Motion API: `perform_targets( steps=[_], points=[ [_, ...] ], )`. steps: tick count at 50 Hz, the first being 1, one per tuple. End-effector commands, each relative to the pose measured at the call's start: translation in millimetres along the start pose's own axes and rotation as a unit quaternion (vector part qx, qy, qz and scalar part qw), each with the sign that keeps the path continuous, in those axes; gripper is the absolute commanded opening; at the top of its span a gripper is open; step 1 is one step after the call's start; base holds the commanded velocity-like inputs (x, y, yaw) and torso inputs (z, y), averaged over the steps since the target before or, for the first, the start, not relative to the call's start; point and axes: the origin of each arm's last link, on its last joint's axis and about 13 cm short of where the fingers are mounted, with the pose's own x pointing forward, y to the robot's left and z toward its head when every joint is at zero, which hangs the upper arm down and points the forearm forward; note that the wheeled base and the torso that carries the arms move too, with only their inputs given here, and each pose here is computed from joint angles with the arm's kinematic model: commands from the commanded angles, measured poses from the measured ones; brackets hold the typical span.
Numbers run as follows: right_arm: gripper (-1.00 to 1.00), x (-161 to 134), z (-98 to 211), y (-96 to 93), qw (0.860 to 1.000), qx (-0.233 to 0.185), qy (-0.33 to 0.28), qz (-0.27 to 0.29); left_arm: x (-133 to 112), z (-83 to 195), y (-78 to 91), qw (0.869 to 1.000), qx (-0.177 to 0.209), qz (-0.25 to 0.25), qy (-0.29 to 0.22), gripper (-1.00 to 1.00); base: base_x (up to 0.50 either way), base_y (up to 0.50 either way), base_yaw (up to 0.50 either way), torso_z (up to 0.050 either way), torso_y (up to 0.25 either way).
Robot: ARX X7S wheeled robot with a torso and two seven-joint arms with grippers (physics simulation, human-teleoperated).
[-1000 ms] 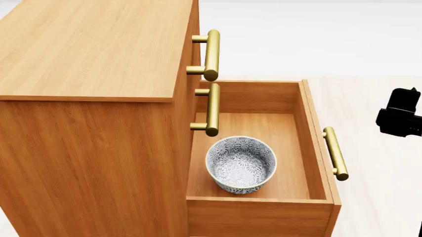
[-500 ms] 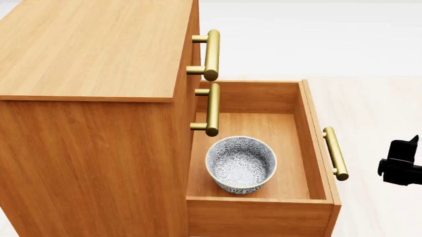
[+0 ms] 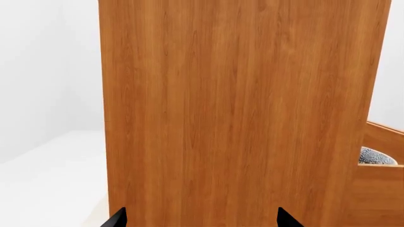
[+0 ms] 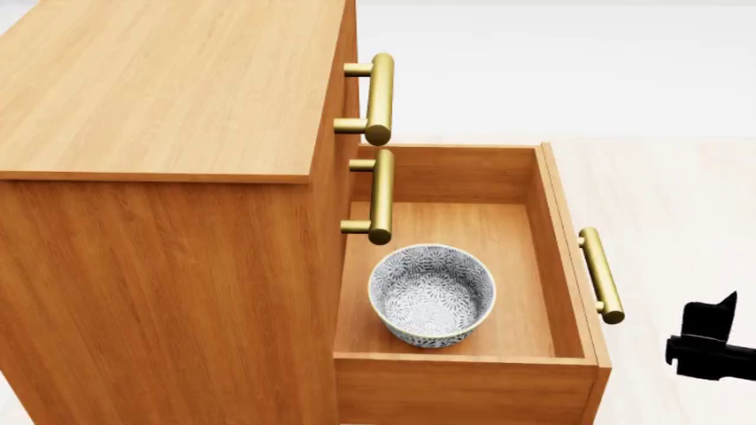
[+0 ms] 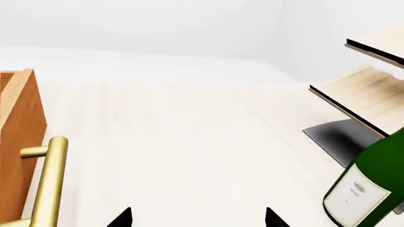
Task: Put the bowl in the bottom drawer of the cabinet and close it.
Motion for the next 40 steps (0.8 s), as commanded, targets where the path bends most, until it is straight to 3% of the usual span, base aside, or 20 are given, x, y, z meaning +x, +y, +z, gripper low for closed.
perform_targets(
  steps=[1,40],
  points=[
    [1.0,2.5,-14.0,3.9,1.0,-0.02,0.01,-0.001,0.2,1.3,-0.1,1.0,0.001,-0.001,0.0,1.0,0.0,0.0,0.0,0.0,0.0],
    [1.0,10.3,-30.9,32.8,0.998,-0.044,0.029,0.041,1.0,-0.6,0.8,1.0,0.001,0.0,-0.001,1.0,0.0,0.0,0.0,0.0,0.0]
  ],
)
